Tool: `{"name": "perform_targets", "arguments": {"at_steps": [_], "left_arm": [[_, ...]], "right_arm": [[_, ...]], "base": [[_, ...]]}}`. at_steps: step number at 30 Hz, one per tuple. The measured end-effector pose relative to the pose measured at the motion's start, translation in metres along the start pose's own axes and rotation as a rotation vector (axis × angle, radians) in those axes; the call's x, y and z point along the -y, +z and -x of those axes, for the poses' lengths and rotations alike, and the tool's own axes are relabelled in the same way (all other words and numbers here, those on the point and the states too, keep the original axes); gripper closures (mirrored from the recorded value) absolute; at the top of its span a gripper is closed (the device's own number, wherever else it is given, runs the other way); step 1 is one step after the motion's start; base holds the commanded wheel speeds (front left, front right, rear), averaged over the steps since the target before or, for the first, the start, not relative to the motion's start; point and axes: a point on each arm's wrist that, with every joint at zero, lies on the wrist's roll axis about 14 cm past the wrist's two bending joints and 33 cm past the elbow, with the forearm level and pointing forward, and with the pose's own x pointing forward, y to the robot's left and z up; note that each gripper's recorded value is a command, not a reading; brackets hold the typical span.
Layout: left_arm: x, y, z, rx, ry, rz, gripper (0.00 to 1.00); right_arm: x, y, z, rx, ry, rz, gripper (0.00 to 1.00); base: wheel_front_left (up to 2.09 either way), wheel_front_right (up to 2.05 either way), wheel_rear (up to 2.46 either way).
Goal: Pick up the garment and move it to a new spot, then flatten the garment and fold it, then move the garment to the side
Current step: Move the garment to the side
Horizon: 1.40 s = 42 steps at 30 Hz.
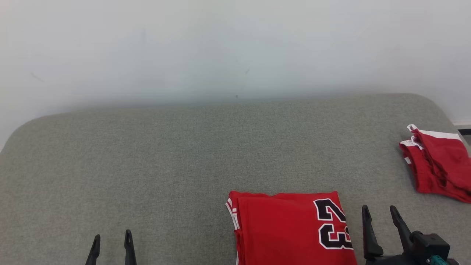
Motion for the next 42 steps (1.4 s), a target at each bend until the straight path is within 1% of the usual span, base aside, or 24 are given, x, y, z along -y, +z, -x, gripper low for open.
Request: {"name": "perform_targets", "arguments": {"at_steps": [10,23,27,28,29,31,34,38,42], "left_arm": [[-0.003,-0.005,0.001,-0.016,0.007,0.013,0.00],[-0.008,-0.012,0.003,-0.040,0.015,0.016,0.00],[-0.009,-0.015,0.003,-0.048,0.016,0.016,0.00],[-0.009,-0.015,0.003,-0.050,0.017,0.017,0.00],[-0.010,-0.017,0.004,-0.054,0.017,0.017,0.00],[-0.010,-0.018,0.004,-0.059,0.017,0.017,0.00],[-0.009,-0.020,0.003,-0.063,0.017,0.018,0.00],[-0.011,-0.020,0.003,-0.065,0.022,0.016,0.00],[-0.012,-0.022,-0.001,-0.071,0.025,0.016,0.00]], "right_arm": [[0.000,0.001,0.004,0.006,-0.005,-0.043,0.00],[0.002,-0.005,0.002,-0.014,-0.012,-0.053,0.00],[-0.005,-0.011,-0.001,-0.062,0.007,-0.062,0.00],[-0.003,-0.014,-0.002,-0.088,0.001,-0.075,0.00],[-0.001,-0.020,-0.005,-0.159,-0.009,-0.126,0.00],[0.000,-0.029,-0.006,-0.262,-0.007,-0.136,0.00],[0.002,-0.036,-0.006,-0.407,-0.008,-0.113,0.00],[0.006,-0.038,-0.005,-0.559,-0.013,-0.089,0.00],[-0.001,-0.050,0.001,-0.719,0.011,-0.049,0.00]], "base": [[0.00,0.00,0.00],[0.00,0.00,0.00],[0.00,0.00,0.00],[0.00,0.00,0.00],[0.00,0.00,0.00],[0.00,0.00,0.00],[0.00,0.00,0.00],[0.00,0.00,0.00],[0.00,0.00,0.00]]}}
